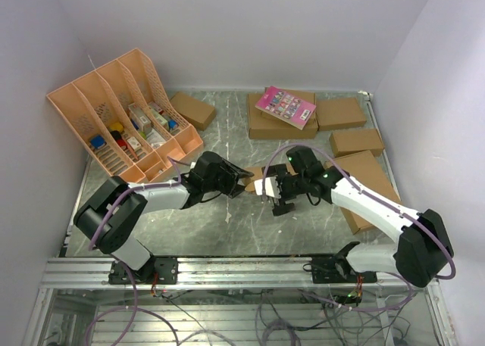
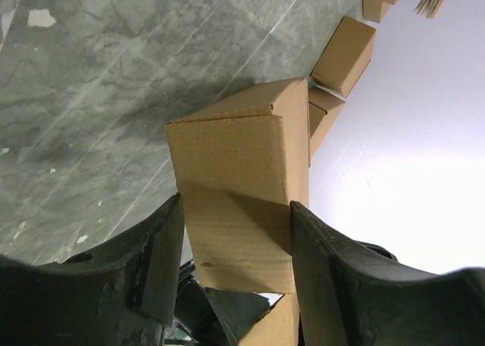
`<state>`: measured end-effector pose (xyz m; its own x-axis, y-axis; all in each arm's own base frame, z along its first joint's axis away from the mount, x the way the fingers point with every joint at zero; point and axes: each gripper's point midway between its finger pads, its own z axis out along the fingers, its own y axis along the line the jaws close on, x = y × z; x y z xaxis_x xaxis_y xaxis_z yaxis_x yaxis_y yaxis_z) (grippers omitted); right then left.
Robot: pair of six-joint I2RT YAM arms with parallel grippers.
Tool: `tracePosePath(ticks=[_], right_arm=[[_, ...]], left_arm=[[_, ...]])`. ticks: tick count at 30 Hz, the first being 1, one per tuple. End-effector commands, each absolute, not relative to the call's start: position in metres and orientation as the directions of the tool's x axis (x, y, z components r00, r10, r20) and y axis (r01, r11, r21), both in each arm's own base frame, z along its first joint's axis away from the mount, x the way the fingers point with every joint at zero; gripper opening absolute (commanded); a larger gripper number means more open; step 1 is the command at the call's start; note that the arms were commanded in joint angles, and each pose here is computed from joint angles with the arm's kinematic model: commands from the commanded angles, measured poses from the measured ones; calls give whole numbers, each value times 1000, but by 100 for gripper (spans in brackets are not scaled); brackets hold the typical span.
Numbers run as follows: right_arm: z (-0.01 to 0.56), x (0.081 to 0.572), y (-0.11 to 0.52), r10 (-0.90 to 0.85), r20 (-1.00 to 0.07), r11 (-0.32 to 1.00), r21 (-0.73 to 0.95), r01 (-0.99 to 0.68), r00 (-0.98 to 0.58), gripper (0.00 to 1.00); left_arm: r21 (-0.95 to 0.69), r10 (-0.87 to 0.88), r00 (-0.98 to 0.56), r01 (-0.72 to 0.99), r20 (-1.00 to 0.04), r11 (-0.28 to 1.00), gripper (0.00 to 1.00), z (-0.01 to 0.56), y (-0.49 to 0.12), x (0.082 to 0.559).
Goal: Fold the paper box
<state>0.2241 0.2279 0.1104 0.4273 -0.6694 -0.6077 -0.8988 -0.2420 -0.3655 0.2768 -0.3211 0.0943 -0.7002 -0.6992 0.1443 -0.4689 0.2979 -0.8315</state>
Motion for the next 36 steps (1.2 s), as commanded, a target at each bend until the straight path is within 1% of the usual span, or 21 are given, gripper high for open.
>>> tracePosePath(ticks=[1,4,8,11,15,18,21,23,27,28,30,31,32,36], right_arm=[[113,253,230,-725,-527,-135,-521,-843,442,98],[112,263,231,-744,-512,-87,-562,-823,429,94],[108,271,231,-764,-479,-58,-617,-785,433,86],[108,276,231,-772,-463,-33,-654,-755,435,77],[109,280,229,-780,-459,-7,-673,-740,425,61],[110,281,229,-779,-463,3,-677,-736,422,53],[109,281,229,-780,-470,13,-673,-739,414,49],[110,280,230,-776,-481,22,-667,-744,408,46],[117,280,233,-763,-513,48,-653,-756,395,45],[119,281,234,-758,-526,60,-646,-761,386,45],[125,282,235,-744,-556,83,-626,-775,370,45],[128,283,235,-737,-572,94,-615,-783,360,45],[130,284,236,-729,-590,108,-600,-793,347,45],[144,287,237,-687,-664,158,-534,-831,296,44]], left_arm=[[-830,-698,-688,-497,200,252,46,104,-323,279],[-833,-697,-684,-502,217,233,46,106,-323,279],[-837,-696,-678,-506,237,208,46,108,-323,280],[-837,-698,-671,-512,248,194,46,109,-322,280],[-837,-697,-669,-516,258,184,47,107,-321,280],[-839,-694,-666,-518,272,168,47,107,-320,278],[-846,-696,-664,-511,273,155,49,110,-319,278],[-851,-700,-660,-505,274,143,52,113,-317,278],[-868,-709,-652,-483,269,115,59,119,-312,277],[-874,-712,-650,-474,265,108,63,122,-310,277],[-885,-723,-643,-455,251,98,75,129,-305,276],[-890,-738,-633,-445,233,101,81,131,-300,277],[-893,-750,-625,-437,215,109,85,132,-295,277],[-912,-789,-602,-382,122,150,89,142,-274,275]])
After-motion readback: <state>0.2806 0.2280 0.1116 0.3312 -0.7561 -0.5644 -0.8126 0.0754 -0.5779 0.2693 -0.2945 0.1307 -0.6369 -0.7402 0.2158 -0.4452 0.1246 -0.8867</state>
